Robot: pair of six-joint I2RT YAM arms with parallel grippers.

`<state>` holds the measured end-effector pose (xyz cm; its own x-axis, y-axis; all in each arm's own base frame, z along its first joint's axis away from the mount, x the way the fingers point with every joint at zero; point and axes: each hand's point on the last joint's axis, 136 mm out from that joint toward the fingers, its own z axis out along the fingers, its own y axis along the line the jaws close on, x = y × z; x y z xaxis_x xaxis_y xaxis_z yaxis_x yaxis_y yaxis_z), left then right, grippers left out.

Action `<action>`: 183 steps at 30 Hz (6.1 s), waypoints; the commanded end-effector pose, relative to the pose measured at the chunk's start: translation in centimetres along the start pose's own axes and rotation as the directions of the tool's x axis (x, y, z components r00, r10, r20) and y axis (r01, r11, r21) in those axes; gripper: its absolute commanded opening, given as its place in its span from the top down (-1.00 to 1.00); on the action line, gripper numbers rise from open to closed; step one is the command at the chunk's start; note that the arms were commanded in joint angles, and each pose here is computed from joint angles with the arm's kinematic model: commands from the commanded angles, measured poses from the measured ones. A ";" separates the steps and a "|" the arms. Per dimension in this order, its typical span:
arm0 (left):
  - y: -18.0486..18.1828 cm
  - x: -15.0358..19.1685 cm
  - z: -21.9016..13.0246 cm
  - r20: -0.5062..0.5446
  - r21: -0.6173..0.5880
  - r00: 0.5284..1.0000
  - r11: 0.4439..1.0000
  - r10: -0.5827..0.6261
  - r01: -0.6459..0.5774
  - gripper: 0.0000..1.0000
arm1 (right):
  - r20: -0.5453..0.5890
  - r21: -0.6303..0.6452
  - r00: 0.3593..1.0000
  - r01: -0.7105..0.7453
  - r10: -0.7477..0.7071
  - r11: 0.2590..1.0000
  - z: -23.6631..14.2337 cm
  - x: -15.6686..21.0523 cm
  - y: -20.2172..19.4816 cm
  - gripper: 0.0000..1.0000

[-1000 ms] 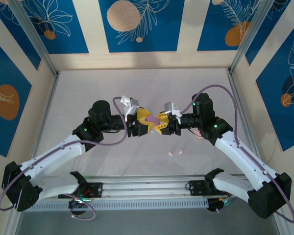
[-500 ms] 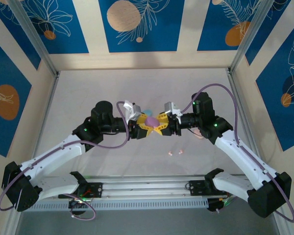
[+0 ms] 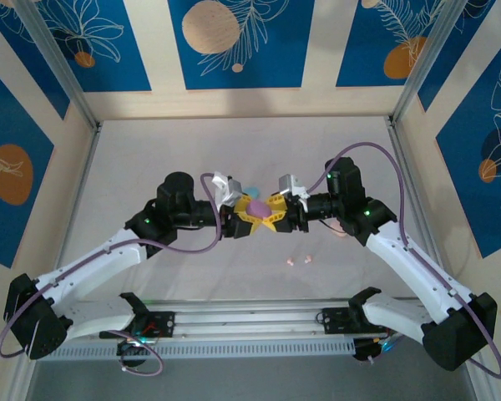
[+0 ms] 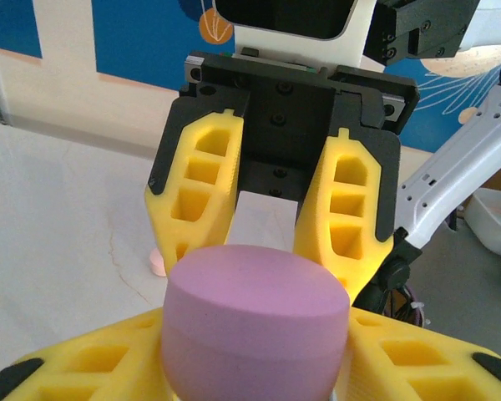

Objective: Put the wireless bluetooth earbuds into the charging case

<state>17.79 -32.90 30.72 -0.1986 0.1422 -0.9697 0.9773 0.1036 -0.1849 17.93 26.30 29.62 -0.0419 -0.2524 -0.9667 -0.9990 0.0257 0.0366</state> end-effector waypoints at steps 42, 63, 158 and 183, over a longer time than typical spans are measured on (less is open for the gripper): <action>-2.6 -0.1 -0.2 0.075 0.106 0.995 0.991 0.071 -0.079 0.59 | 0.104 0.162 0.987 -0.141 0.125 0.977 -2.3 -3.2 -3.4 0.02; 1.2 -1.5 -1.3 0.288 -0.123 0.957 0.992 0.022 0.014 0.57 | 0.144 0.353 0.988 -0.107 0.059 0.929 -4.7 -5.5 -3.6 -0.01; 1.6 -3.6 -5.1 0.359 -0.300 0.927 0.954 0.107 0.006 0.56 | -0.391 0.578 0.078 -0.754 0.917 0.311 7.9 22.6 -7.3 0.30; 1.1 -4.7 -5.9 0.371 -0.308 0.920 0.951 0.122 -0.002 0.57 | -0.426 0.640 0.135 -0.654 0.895 0.404 9.6 24.2 -11.3 0.20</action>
<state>19.72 -27.69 34.61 -0.0503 -0.1978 -0.9789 0.9037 0.4083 -0.1289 29.48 29.58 3.50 -0.9143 -0.4039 -0.0296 -0.3657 0.7920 0.4889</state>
